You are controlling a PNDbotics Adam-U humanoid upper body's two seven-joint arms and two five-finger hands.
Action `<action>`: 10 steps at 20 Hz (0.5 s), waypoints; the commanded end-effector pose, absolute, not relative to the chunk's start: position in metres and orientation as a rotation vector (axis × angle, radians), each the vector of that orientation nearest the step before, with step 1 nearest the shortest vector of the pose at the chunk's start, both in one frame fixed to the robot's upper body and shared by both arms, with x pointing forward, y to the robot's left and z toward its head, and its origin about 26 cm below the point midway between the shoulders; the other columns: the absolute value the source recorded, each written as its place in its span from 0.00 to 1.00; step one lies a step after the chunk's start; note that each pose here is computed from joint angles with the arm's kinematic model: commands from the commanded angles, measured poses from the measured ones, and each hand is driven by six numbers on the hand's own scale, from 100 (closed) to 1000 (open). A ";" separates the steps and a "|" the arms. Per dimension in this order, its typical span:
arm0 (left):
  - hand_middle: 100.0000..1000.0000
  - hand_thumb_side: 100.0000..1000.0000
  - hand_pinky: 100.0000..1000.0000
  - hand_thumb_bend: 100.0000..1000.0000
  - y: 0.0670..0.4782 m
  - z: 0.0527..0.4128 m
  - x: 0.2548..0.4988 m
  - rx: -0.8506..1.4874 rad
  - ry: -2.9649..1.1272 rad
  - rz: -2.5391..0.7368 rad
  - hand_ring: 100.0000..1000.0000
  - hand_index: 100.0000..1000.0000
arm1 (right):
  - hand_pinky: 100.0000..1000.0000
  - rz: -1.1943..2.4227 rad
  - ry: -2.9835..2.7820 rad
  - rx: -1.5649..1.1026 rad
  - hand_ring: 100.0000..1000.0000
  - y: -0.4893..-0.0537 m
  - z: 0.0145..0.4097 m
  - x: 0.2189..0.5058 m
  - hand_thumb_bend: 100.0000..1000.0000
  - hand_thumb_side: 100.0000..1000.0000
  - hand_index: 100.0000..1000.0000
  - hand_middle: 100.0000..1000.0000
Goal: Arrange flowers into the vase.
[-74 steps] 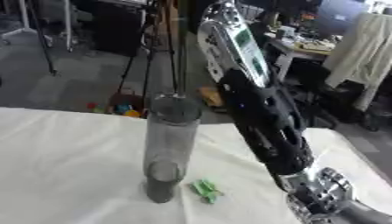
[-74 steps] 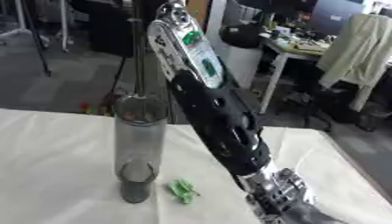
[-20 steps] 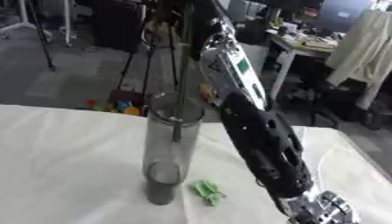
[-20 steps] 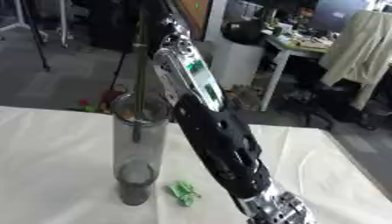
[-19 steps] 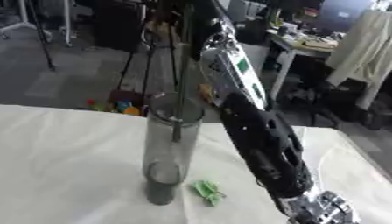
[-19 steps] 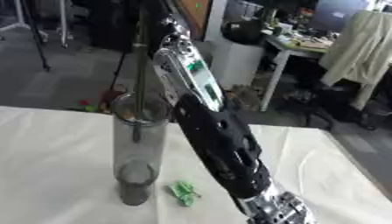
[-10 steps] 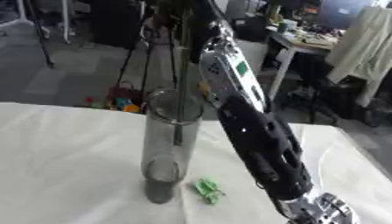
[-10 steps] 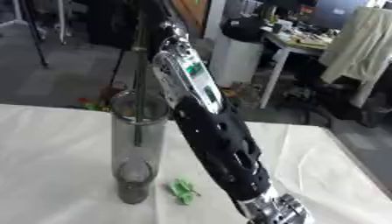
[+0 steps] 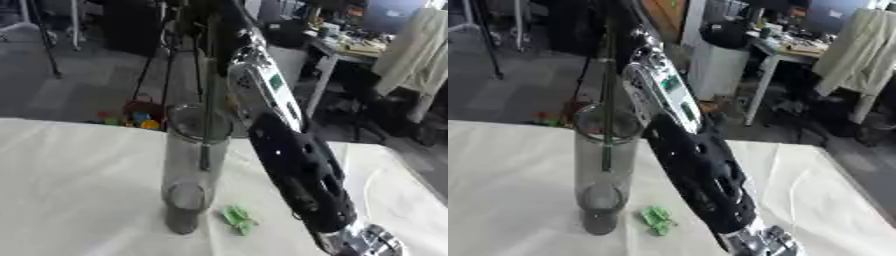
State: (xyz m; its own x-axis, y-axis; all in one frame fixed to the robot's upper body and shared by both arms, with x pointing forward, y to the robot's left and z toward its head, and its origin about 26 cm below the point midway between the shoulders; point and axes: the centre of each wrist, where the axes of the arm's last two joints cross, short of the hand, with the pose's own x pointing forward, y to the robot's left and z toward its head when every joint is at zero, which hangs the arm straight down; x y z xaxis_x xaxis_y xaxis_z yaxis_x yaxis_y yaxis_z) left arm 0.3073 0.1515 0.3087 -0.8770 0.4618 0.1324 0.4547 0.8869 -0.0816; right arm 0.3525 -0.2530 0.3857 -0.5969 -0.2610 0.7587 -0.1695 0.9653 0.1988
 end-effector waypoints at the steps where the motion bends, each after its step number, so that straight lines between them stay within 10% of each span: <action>1: 0.73 0.91 0.68 0.24 0.151 0.315 0.303 -0.729 -2.928 0.054 0.82 0.88 | 0.11 -0.134 -2.265 0.294 0.12 -0.262 0.409 0.343 0.00 0.35 0.05 0.00; 10: 0.73 0.91 0.68 0.25 0.153 0.314 0.304 -0.725 -2.922 0.050 0.82 0.88 | 0.10 -0.201 -2.340 0.297 0.11 -0.273 0.433 0.325 0.00 0.31 0.05 0.00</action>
